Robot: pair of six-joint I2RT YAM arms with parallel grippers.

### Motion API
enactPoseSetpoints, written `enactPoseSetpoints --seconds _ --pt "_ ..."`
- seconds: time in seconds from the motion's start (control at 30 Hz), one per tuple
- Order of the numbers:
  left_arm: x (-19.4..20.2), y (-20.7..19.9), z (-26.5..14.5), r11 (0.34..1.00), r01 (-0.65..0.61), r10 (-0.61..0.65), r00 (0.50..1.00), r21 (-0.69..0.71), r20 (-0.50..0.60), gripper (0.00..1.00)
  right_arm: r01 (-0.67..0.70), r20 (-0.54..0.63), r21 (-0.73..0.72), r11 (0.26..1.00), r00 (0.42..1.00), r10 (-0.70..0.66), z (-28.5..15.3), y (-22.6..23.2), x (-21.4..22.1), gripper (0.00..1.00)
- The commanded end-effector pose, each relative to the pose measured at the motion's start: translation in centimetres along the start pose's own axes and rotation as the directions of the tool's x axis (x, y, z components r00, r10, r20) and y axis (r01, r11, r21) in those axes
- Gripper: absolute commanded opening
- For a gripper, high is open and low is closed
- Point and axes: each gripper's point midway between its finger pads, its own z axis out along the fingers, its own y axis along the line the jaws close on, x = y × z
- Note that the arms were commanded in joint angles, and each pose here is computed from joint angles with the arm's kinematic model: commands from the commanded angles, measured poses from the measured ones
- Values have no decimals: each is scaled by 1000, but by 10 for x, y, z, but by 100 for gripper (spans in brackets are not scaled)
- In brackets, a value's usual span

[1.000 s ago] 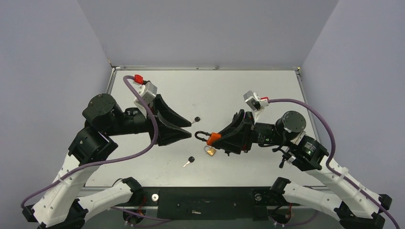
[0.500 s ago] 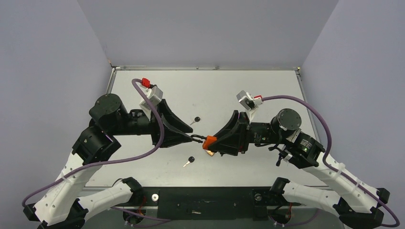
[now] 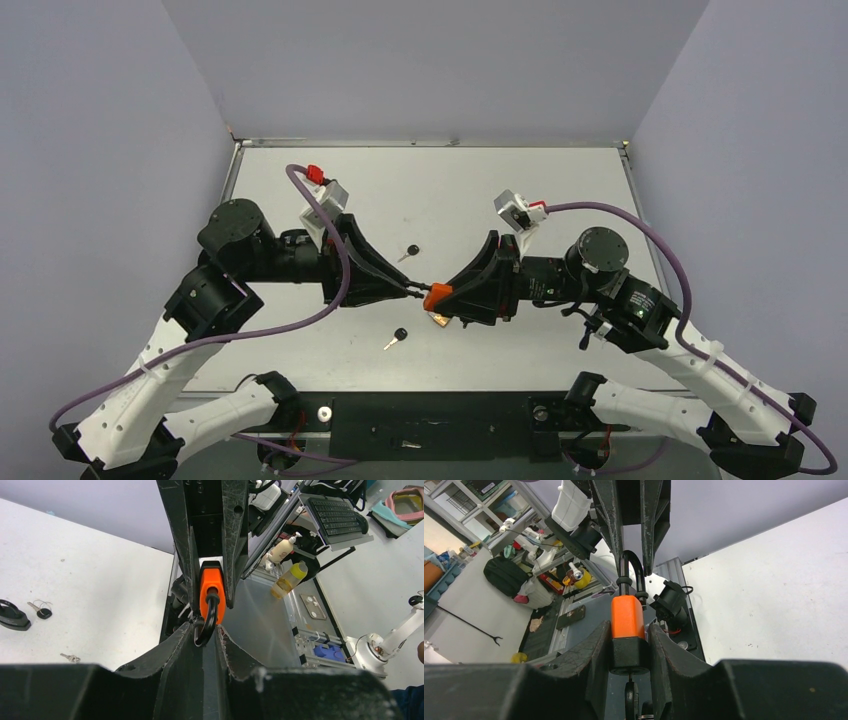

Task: Lock with the key
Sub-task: Lock the lock.

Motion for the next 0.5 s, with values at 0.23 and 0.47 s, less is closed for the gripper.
enactPoseSetpoints --seconds 0.23,0.47 --pt "-6 -7 4 999 11 -12 1000 38 23 0 95 81 22 995 992 -96 -5 11 -29 0" --pt "7 6 9 999 34 -34 999 -23 5 0 98 107 46 994 989 -102 0 10 -35 0"
